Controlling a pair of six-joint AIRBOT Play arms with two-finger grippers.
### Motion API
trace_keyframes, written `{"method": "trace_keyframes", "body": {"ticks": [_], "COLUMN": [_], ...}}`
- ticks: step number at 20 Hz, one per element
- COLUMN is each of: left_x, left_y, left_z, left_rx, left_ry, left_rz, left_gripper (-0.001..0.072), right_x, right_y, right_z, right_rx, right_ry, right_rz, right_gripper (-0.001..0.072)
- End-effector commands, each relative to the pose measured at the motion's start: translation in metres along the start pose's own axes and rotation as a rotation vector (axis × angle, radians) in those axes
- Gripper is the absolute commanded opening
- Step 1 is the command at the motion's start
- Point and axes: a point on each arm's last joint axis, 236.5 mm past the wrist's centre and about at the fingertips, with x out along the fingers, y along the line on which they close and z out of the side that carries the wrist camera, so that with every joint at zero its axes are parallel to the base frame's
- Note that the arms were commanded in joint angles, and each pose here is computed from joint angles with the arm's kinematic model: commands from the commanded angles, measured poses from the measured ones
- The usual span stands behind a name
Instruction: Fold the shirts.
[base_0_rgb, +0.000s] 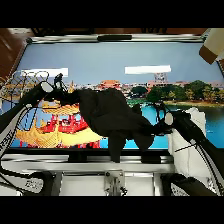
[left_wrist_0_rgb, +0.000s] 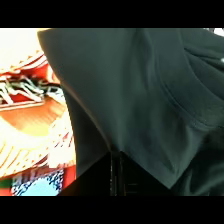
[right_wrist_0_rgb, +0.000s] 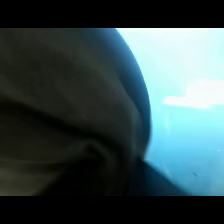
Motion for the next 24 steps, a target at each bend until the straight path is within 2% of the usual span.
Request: {"method": "trace_keyframes", "body": {"ticks": [1, 4, 8, 11, 14, 16, 19, 22, 24], "left_x": [-0.017, -0.080, -0.263, -0.449, -0.589, -0.633, -0.634, -0.581, -0.523], "left_y": [-0.013, -0.061, -0.169, -0.246, -0.274, -0.267, -0.232, -0.178, -0.146], "left_z": [0.000, 0.050, 0.112, 0.091, 0.024, -0.017, -0.041, -0.036, -0.032], "left_rx": [0.132, 0.269, 0.482, 0.625, 0.721, 0.723, 0.683, 0.626, 0.590], "left_ry": [0.011, -0.171, -0.594, -0.982, -1.289, -1.371, -1.313, -1.084, -0.880], "left_rz": [-0.021, -0.071, -0.177, -0.273, -0.296, -0.265, -0.110, 0.101, 0.175], "left_gripper": [0.0029, 0.0028, 0.0028, 0.0028, 0.0028, 0.0028, 0.0028, 0.0028, 0.0028], "right_x": [0.003, -0.064, -0.290, -0.469, -0.560, -0.570, -0.536, -0.467, -0.410], "right_y": [0.007, -0.008, -0.024, -0.004, 0.021, 0.034, 0.030, 0.019, 0.012], "right_z": [0.004, 0.054, 0.133, 0.108, 0.044, 0.016, 0.001, 0.003, 0.006], "right_rx": [0.030, -0.078, -0.224, -0.206, -0.191, -0.199, -0.199, -0.187, -0.178], "right_ry": [0.008, -0.200, -0.815, -1.275, -1.511, -1.536, -1.384, -1.084, -0.839], "right_rz": [0.027, -0.072, -0.291, -0.263, -0.103, -0.013, -0.011, -0.054, -0.076], "right_gripper": [0.0079, 0.0079, 0.0079, 0.0079, 0.0079, 0.0079, 0.0079, 0.0079, 0.0079]}}
